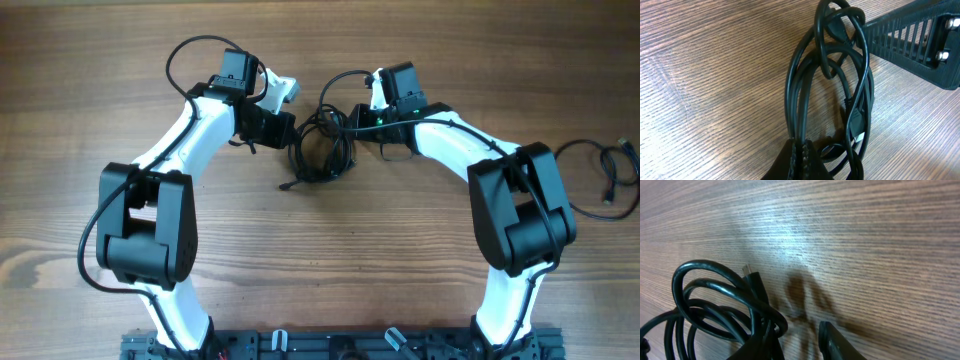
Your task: Untangle cables
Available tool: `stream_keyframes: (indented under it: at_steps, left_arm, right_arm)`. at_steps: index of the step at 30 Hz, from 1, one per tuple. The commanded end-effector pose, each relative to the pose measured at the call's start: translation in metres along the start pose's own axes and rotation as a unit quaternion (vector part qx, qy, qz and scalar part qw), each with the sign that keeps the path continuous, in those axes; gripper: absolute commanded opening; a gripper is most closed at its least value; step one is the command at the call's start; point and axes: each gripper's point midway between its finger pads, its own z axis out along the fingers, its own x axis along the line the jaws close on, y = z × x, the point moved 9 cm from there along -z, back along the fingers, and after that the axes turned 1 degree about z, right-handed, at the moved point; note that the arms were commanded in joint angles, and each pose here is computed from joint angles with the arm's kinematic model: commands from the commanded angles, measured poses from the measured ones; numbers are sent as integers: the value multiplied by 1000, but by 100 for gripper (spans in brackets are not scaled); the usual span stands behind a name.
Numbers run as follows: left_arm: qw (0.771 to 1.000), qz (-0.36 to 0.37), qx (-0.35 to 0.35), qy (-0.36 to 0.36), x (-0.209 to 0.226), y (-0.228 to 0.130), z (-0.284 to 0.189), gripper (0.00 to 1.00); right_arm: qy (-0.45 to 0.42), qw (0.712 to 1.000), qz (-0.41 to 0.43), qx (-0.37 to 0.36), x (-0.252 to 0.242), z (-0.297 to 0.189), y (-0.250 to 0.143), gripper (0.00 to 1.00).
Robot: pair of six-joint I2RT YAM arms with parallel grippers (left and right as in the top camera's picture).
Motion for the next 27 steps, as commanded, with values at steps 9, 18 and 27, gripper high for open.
stream_keyframes:
  at_steps: [9, 18, 27]
  left_arm:
    - [1000, 9, 7, -7, -1, -3, 6, 4]
    - [1000, 10, 7, -7, -1, -3, 6, 4]
    - [1000, 10, 6, -7, -1, -3, 7, 4]
  right_arm:
    - [-1, 1000, -24, -1, 7, 33, -14, 37]
    - [-21, 999, -30, -33, -2, 47, -10, 41]
    - [48, 981, -183, -49, 29, 51, -10, 48]
